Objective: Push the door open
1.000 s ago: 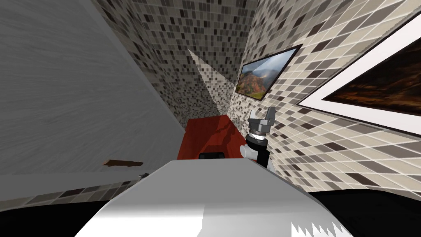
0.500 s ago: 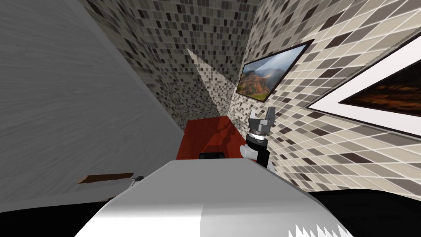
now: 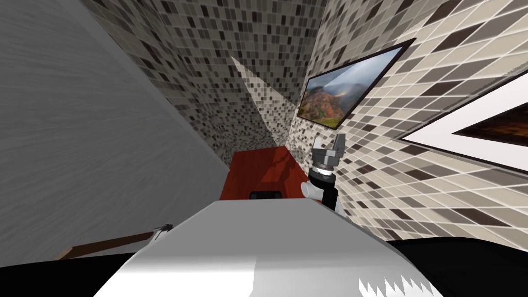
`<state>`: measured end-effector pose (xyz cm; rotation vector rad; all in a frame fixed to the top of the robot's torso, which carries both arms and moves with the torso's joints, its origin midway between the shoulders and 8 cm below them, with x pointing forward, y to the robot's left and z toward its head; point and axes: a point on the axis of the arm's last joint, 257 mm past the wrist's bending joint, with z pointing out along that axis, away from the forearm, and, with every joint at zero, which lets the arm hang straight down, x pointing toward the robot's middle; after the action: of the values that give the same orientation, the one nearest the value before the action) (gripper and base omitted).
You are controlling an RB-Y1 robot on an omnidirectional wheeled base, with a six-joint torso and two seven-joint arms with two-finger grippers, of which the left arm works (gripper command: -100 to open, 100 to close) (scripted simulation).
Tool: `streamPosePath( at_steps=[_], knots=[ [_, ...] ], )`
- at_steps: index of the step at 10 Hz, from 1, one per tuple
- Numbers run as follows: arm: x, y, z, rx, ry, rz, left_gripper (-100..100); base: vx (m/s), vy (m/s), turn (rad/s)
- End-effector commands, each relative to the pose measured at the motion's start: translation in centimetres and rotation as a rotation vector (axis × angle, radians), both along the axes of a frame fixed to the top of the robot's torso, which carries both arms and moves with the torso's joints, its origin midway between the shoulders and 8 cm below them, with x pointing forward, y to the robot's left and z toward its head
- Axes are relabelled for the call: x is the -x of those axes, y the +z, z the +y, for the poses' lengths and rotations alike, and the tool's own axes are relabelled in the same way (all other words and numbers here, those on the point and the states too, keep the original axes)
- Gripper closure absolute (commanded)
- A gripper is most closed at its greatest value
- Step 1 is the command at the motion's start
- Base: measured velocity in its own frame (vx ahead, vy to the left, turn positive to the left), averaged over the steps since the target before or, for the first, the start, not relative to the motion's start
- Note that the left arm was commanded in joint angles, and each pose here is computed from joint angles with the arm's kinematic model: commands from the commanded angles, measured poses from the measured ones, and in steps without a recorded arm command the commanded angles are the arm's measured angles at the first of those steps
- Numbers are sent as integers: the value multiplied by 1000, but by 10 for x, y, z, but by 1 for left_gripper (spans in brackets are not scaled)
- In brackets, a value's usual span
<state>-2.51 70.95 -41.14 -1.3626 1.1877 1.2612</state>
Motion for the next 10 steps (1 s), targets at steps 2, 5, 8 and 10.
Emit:
streamPosePath(
  at_steps=[2,5,8,10],
  knots=[
    [7,18,6,-61,9,15,-100,130,-17,3],
    [5,15,9,-48,7,15,-100,24,103,2],
    [5,17,14,-48,7,16,-100,-23,209,-1],
    [5,19,18,-48,7,17,-100,-40,205,2]
  ],
)
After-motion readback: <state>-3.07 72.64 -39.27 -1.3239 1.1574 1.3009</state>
